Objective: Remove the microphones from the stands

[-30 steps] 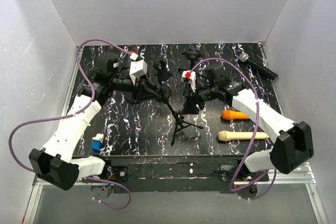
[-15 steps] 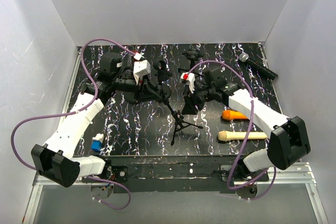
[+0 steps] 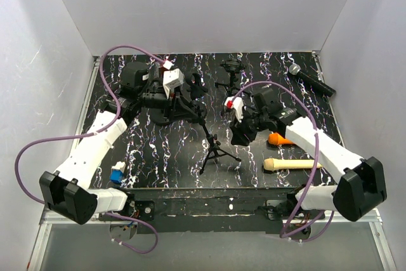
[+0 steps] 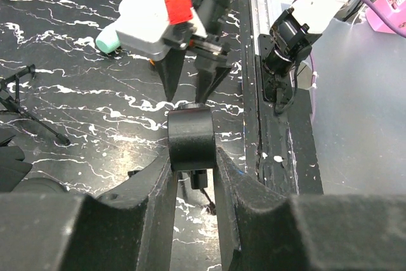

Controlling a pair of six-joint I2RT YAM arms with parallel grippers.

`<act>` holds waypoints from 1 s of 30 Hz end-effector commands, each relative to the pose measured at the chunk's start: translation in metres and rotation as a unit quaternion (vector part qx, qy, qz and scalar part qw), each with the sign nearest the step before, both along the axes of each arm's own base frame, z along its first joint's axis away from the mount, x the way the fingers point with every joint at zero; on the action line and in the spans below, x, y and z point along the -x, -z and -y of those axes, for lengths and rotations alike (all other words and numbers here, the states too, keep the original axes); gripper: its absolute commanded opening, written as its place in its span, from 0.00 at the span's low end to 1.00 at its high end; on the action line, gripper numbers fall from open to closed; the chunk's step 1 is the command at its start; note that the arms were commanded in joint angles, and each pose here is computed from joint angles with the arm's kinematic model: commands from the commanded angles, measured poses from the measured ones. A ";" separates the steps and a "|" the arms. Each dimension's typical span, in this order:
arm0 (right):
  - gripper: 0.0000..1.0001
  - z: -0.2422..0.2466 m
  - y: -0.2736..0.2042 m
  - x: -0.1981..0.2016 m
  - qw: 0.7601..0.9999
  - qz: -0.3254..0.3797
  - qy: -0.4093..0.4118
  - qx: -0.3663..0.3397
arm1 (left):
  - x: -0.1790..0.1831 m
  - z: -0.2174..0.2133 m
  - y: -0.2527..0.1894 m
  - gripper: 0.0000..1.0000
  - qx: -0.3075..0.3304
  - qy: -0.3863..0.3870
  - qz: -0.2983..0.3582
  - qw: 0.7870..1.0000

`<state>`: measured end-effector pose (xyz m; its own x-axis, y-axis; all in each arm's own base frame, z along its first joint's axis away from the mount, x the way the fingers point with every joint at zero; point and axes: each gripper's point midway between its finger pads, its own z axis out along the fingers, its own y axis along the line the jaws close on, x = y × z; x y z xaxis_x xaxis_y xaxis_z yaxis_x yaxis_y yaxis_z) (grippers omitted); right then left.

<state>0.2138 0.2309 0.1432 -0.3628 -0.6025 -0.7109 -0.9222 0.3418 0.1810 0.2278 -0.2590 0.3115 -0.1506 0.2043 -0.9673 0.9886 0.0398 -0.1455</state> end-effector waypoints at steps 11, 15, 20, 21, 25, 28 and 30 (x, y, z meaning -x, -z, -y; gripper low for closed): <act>0.64 0.016 -0.114 0.012 0.998 0.048 0.042 -0.031 | -0.013 0.014 0.001 0.44 0.007 -0.010 -0.009 1.000; 0.65 0.038 -0.141 0.008 0.994 0.084 0.069 0.010 | -0.015 0.012 -0.010 0.60 0.005 -0.026 -0.009 1.000; 0.67 0.061 -0.173 -0.007 0.980 0.128 0.152 0.026 | -0.015 0.005 -0.027 0.69 -0.009 -0.047 0.009 0.999; 0.67 0.067 -0.180 -0.016 0.971 0.142 0.189 0.026 | -0.016 0.003 -0.029 0.69 -0.016 -0.054 0.013 0.998; 0.77 0.108 -0.216 -0.064 0.899 0.222 0.376 0.034 | -0.036 -0.016 -0.038 0.80 -0.056 -0.142 0.050 0.987; 0.79 0.128 -0.239 -0.086 0.853 0.261 0.450 0.042 | -0.062 -0.038 -0.048 0.98 -0.066 -0.244 0.078 0.964; 0.79 0.135 -0.255 -0.100 0.825 0.286 0.487 0.039 | -0.087 -0.061 -0.052 0.98 -0.064 -0.340 0.082 0.935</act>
